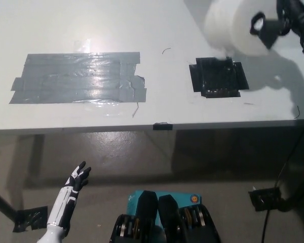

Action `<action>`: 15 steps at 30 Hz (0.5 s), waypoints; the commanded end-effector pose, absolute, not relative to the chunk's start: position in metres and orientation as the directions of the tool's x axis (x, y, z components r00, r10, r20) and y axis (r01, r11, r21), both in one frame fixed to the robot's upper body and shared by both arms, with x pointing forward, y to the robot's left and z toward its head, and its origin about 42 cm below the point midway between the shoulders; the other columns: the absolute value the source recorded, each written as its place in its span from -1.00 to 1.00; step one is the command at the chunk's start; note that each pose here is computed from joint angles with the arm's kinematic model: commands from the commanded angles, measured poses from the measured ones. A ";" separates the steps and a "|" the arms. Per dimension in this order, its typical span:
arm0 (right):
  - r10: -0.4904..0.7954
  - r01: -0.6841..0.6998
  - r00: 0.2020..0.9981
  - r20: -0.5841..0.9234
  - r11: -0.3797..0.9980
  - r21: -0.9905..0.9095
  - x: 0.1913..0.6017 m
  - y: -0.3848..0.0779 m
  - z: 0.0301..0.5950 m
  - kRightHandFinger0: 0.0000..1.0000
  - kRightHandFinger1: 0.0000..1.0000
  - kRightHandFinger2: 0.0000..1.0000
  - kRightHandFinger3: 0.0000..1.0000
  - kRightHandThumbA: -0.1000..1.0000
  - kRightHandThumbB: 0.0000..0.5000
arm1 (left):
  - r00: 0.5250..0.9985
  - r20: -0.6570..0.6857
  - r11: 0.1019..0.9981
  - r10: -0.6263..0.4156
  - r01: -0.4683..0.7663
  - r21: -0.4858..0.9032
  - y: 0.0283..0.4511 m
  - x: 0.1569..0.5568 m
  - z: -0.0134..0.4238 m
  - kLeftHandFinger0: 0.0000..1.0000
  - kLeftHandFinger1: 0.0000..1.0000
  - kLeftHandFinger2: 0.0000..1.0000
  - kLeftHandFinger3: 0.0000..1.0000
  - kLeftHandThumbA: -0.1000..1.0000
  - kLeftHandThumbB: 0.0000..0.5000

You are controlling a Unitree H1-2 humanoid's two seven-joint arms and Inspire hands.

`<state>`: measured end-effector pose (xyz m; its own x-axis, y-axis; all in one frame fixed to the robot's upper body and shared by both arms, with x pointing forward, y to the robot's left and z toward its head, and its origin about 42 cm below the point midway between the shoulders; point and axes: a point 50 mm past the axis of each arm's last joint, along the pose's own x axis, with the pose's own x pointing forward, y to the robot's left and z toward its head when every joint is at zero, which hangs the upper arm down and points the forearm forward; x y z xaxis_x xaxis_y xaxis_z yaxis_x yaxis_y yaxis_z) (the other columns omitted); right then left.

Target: A person hands over a roll of toilet paper to the robot , and the robot inserts its right thumb into the hole in the centre to grab the roll, and then places it on the balck area on the desk.

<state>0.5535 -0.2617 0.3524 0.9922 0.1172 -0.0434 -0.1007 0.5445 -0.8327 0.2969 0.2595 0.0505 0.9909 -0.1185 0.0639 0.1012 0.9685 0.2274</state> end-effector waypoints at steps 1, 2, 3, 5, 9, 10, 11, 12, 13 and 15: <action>0.153 -0.109 0.987 -0.053 0.385 -0.916 0.567 -0.269 0.411 -0.57 0.41 1.00 1.00 -1.00 -0.20 | 0.987 0.098 0.962 -0.128 0.099 0.255 0.267 0.303 0.060 1.00 1.00 0.93 1.00 1.00 1.00; 0.151 -0.114 0.987 -0.057 0.400 -0.909 0.568 -0.271 0.412 -0.63 0.48 1.00 0.99 -1.00 -0.17 | 0.987 0.101 0.961 -0.128 0.098 0.260 0.266 0.304 0.060 1.00 1.00 0.93 1.00 1.00 1.00; 0.149 -0.114 0.987 -0.055 0.420 -0.900 0.570 -0.273 0.413 -0.64 0.53 1.00 0.98 -1.00 -0.16 | 0.987 0.102 0.961 -0.128 0.097 0.260 0.266 0.304 0.060 1.00 1.00 0.92 1.00 1.00 0.99; 0.155 -0.105 0.987 -0.044 0.409 -0.907 0.571 -0.273 0.412 -0.65 0.49 1.00 0.92 -1.00 -0.14 | 0.987 0.102 0.963 -0.122 0.093 0.252 0.265 0.305 0.060 0.97 1.00 0.90 1.00 1.00 1.00; 0.140 -0.107 0.988 -0.064 0.326 -0.939 0.568 -0.256 0.408 -0.38 0.57 1.00 0.83 -1.00 -0.33 | 0.987 0.092 0.963 -0.130 0.104 0.248 0.264 0.307 0.062 1.00 1.00 0.90 1.00 1.00 1.00; 0.152 -0.114 0.986 -0.064 0.344 -0.932 0.568 -0.255 0.406 -0.40 0.61 1.00 0.85 -1.00 -0.37 | 0.987 0.094 0.962 -0.133 0.106 0.250 0.264 0.308 0.062 1.00 1.00 0.89 1.00 1.00 1.00; 0.165 -0.123 0.984 -0.066 0.361 -0.924 0.569 -0.255 0.404 -0.38 0.65 1.00 0.92 -1.00 -0.38 | 0.986 0.096 0.962 -0.136 0.108 0.251 0.263 0.309 0.062 1.00 1.00 0.89 1.00 1.00 1.00; 0.168 -0.133 0.983 -0.075 0.367 -0.921 0.572 -0.253 0.400 -0.45 0.59 1.00 0.86 -1.00 -0.40 | 0.986 0.095 0.963 -0.133 0.106 0.249 0.263 0.309 0.062 1.00 1.00 0.87 0.99 1.00 1.00; 0.169 -0.145 0.982 -0.086 0.371 -0.917 0.575 -0.251 0.396 -0.47 0.56 1.00 0.94 -1.00 -0.33 | 0.987 0.094 0.964 -0.130 0.103 0.246 0.263 0.309 0.061 1.00 1.00 0.87 0.98 1.00 1.00; 0.196 -0.157 0.977 -0.089 0.368 -0.916 0.576 -0.245 0.393 -0.47 0.53 1.00 1.00 -1.00 -0.33 | 0.986 0.097 0.960 -0.132 0.103 0.262 0.263 0.309 0.063 1.00 1.00 0.89 0.97 1.00 1.00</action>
